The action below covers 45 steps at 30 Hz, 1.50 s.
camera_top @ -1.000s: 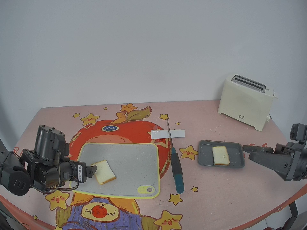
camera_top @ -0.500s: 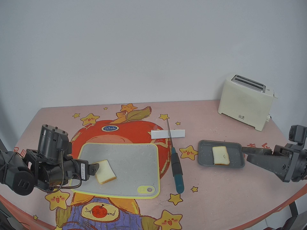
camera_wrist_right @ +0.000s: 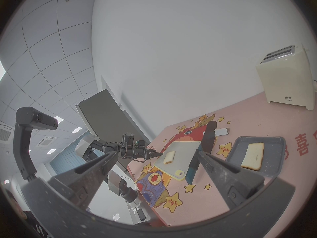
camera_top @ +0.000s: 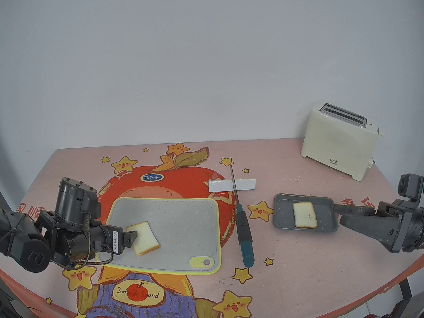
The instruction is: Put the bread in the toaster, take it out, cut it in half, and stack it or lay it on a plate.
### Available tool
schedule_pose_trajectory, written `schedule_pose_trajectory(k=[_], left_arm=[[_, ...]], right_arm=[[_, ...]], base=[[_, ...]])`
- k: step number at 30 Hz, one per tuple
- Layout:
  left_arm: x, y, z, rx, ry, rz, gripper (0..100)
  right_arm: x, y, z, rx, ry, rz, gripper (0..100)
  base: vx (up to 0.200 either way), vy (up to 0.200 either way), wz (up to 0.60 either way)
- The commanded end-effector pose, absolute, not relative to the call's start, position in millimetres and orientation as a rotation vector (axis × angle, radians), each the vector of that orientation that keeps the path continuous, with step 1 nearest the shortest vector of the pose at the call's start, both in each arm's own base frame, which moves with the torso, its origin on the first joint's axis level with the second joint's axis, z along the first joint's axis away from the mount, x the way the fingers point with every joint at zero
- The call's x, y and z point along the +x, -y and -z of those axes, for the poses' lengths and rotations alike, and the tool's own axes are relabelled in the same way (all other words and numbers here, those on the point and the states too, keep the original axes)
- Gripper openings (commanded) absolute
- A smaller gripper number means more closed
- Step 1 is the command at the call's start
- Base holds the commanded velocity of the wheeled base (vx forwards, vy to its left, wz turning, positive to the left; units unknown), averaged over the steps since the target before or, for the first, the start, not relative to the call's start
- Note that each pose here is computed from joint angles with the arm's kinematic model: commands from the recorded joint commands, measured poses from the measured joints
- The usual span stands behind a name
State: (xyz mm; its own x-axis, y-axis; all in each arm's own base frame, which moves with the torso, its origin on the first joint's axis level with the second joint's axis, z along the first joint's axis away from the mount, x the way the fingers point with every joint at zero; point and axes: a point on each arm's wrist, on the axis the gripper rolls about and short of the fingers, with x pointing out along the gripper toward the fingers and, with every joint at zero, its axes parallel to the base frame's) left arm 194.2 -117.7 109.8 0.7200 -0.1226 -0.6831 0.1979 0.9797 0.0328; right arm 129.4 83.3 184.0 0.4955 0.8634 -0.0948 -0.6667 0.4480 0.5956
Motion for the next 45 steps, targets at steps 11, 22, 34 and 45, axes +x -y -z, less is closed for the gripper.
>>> schedule_pose_trajectory(k=[11,22,34,45], left_arm=[[193.0,117.0,-107.5,0.110,-0.757,0.176,100],[192.7,116.8,-106.5,0.114,-0.761,0.176,100],[191.5,116.0,-105.0,0.118,-0.768,0.173,100],[192.2,116.5,-105.8,0.115,-0.763,0.175,0]], right_arm=[[129.6,-83.5,-183.0,0.531,-0.423,-0.980,100],[129.6,-83.5,-183.0,0.531,-0.423,-0.980,100],[129.6,-83.5,-181.9,0.531,-0.428,-0.979,100],[129.6,-83.5,-181.9,0.531,-0.428,-0.980,100]], base=[[0.000,0.000,0.00],[0.000,0.000,0.00],[0.000,0.000,0.00],[0.000,0.000,0.00]])
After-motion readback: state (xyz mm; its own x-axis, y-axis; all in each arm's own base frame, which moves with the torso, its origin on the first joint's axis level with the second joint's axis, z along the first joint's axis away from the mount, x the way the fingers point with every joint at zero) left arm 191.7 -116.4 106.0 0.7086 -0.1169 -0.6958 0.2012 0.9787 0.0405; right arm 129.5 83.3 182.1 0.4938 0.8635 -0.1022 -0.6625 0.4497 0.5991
